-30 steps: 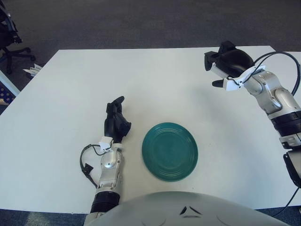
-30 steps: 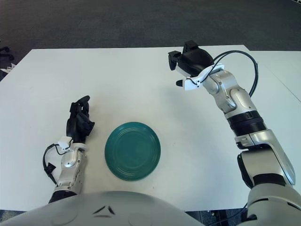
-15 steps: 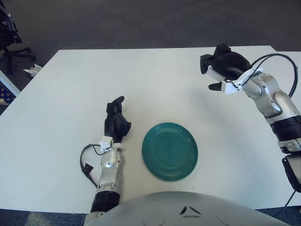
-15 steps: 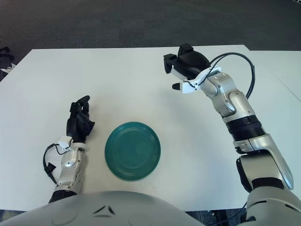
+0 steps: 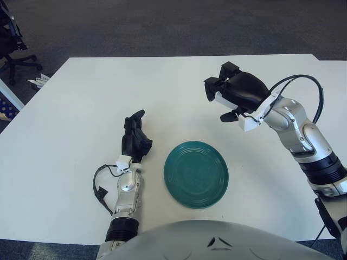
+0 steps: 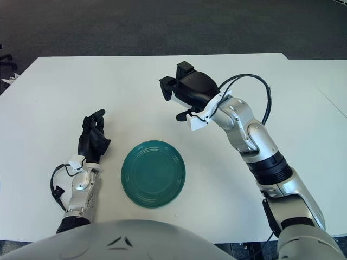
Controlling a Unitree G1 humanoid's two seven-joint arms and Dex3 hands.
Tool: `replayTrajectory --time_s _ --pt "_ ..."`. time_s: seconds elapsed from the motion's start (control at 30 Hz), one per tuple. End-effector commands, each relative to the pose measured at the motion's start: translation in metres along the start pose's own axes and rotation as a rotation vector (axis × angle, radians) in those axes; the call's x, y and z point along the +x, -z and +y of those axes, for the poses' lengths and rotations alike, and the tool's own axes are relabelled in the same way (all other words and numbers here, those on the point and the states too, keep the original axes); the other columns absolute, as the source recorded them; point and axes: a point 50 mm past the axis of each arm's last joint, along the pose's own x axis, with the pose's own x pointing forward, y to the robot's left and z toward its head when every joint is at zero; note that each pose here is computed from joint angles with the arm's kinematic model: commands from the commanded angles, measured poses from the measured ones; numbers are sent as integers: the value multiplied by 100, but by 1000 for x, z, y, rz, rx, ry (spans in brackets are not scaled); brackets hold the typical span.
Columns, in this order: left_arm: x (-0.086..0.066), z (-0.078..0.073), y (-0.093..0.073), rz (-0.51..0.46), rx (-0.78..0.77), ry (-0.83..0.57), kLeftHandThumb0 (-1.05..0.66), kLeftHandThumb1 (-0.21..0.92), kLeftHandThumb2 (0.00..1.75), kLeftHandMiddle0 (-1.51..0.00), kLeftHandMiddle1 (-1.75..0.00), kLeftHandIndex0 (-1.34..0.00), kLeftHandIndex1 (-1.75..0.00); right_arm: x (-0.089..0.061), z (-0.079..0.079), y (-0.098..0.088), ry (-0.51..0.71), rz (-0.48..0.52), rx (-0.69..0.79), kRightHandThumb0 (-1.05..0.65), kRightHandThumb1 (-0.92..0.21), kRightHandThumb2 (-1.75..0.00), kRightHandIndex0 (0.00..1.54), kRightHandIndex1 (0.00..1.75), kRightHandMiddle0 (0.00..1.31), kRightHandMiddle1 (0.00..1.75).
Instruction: Put the charger into the plate.
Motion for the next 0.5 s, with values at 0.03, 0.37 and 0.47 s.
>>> replayTrajectory --time_s 0.03,0.37,0.47 --pt "-16 2 24 142 -19 -30 -105 92 107 -17 0 -19 -94 4 4 -17 2 -62 -10 -46 -38 -123 103 175 56 175" --pt "-17 -2 24 138 -44 -49 -105 92 108 -21 -2 -17 -93 3 4 -46 -56 -158 -3 -44 -45 -111 98 175 54 169" --pt "-17 -3 24 135 -43 -52 -105 92 110 -21 -2 -14 -90 0 6 -57 -75 -189 -16 -44 -46 -108 99 175 55 167"
